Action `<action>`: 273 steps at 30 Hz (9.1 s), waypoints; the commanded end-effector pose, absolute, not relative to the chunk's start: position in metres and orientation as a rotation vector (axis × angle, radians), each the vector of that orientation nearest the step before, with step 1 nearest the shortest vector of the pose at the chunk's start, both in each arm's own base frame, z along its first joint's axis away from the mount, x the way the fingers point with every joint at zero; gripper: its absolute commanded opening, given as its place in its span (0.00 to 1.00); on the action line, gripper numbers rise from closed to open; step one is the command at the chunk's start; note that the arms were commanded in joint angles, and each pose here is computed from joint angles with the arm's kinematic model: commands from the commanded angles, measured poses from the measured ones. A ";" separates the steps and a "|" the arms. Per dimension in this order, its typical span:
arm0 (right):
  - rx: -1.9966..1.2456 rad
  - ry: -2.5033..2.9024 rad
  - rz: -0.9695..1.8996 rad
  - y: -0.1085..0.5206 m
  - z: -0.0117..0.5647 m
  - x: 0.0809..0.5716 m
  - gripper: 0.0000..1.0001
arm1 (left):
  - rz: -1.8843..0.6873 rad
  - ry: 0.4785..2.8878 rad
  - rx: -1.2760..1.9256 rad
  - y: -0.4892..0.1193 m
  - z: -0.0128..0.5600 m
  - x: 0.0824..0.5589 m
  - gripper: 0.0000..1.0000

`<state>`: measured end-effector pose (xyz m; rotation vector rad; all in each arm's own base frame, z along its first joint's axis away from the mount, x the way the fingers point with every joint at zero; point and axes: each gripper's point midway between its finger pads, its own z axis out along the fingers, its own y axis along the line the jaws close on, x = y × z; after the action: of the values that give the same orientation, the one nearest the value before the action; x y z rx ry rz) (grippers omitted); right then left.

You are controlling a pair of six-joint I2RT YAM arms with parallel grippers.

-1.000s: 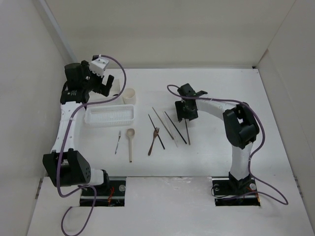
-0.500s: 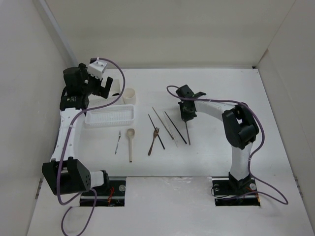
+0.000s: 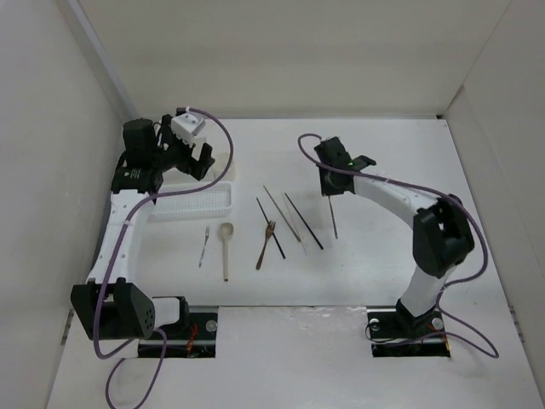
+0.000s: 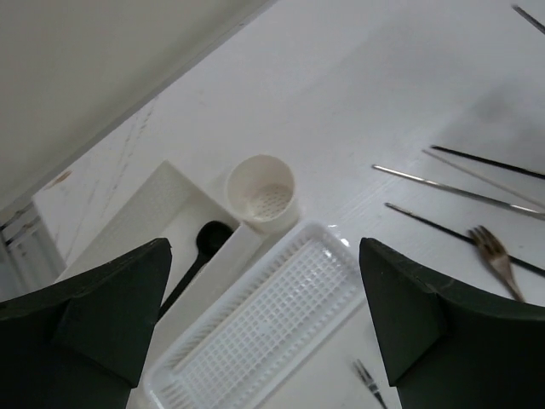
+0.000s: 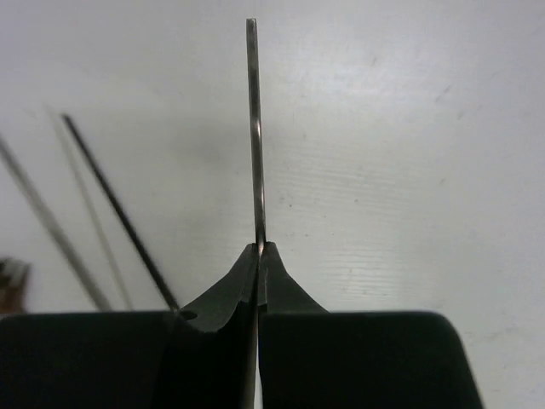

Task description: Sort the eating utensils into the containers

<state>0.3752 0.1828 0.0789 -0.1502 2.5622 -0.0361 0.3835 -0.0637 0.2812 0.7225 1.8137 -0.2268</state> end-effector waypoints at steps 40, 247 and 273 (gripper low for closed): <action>-0.474 1.438 1.107 0.404 0.433 0.364 0.00 | -0.924 1.338 0.808 -0.214 0.356 0.370 0.42; -0.443 1.492 1.119 0.401 0.430 0.364 0.24 | -0.938 1.610 0.836 -0.188 0.331 0.367 0.00; -0.309 1.600 0.829 0.304 0.373 0.417 0.54 | 0.373 1.633 1.755 0.018 0.090 0.407 0.00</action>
<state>0.4081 0.3008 0.3444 -0.2974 1.6892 0.8172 0.4031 0.0130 0.0920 1.6208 1.7441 0.2814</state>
